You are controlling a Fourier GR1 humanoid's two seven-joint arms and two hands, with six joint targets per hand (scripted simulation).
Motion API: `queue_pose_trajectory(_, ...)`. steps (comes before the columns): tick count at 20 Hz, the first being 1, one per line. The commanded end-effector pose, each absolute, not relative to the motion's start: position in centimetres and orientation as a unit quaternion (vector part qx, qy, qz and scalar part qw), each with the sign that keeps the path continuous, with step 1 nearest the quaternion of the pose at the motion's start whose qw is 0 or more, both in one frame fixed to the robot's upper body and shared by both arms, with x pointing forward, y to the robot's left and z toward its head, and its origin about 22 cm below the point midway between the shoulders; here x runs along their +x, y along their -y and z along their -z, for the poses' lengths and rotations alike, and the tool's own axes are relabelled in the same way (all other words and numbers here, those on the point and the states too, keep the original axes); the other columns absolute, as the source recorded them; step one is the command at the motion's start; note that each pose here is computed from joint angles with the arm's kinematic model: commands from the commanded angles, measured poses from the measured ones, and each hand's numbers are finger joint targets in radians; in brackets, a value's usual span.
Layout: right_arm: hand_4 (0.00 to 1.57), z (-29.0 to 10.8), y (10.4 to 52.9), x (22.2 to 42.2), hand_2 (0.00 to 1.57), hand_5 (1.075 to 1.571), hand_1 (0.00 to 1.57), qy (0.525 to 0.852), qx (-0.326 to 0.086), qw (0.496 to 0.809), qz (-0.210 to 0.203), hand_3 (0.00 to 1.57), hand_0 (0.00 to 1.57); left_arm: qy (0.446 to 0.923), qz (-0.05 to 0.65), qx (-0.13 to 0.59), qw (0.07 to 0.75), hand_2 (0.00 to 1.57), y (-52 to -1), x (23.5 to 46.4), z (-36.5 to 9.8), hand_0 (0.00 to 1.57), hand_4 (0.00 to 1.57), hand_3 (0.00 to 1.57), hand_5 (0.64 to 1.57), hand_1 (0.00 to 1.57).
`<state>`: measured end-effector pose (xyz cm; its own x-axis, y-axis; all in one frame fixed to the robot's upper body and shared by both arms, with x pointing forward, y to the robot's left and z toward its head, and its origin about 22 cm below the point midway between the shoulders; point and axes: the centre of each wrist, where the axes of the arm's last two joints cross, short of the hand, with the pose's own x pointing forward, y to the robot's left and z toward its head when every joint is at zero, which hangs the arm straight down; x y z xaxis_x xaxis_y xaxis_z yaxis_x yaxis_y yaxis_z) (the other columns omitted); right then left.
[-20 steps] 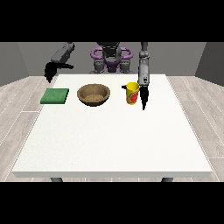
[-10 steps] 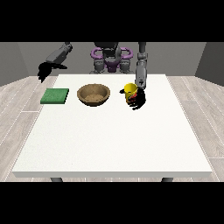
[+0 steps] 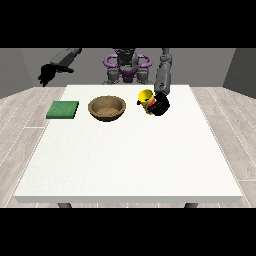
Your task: Pick the cup and pour the ball into the bowl, then pick the bowl and place it on the pad
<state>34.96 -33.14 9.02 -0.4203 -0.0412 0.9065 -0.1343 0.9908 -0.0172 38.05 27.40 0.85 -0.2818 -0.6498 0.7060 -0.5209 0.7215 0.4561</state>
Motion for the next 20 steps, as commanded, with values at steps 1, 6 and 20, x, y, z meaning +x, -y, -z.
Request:
queue_pose_trajectory(1,0.0,-5.5,33.9,34.4,0.27,1.569,0.0,0.811,0.053,0.581,-0.039,0.36,0.0,0.756,0.136,0.44,0.465,1.57,-26.0,38.5,-1.2,1.38,1.02,1.57,1.544,1.38)
queue_pose_trajectory(6,0.35,-4.5,34.1,34.9,0.15,1.566,0.0,0.78,0.056,0.623,-0.03,0.24,0.0,0.718,0.247,0.479,0.441,1.57,-20.5,37.8,1.7,1.36,0.97,1.57,1.559,1.36)
queue_pose_trajectory(20,0.72,1.3,38.9,32.3,0.09,1.541,0.0,0.742,0.012,0.67,0.026,0.24,0.0,0.633,0.477,0.519,0.322,1.57,-4.5,38.7,-3.7,0.58,0.74,1.57,1.57,0.58)
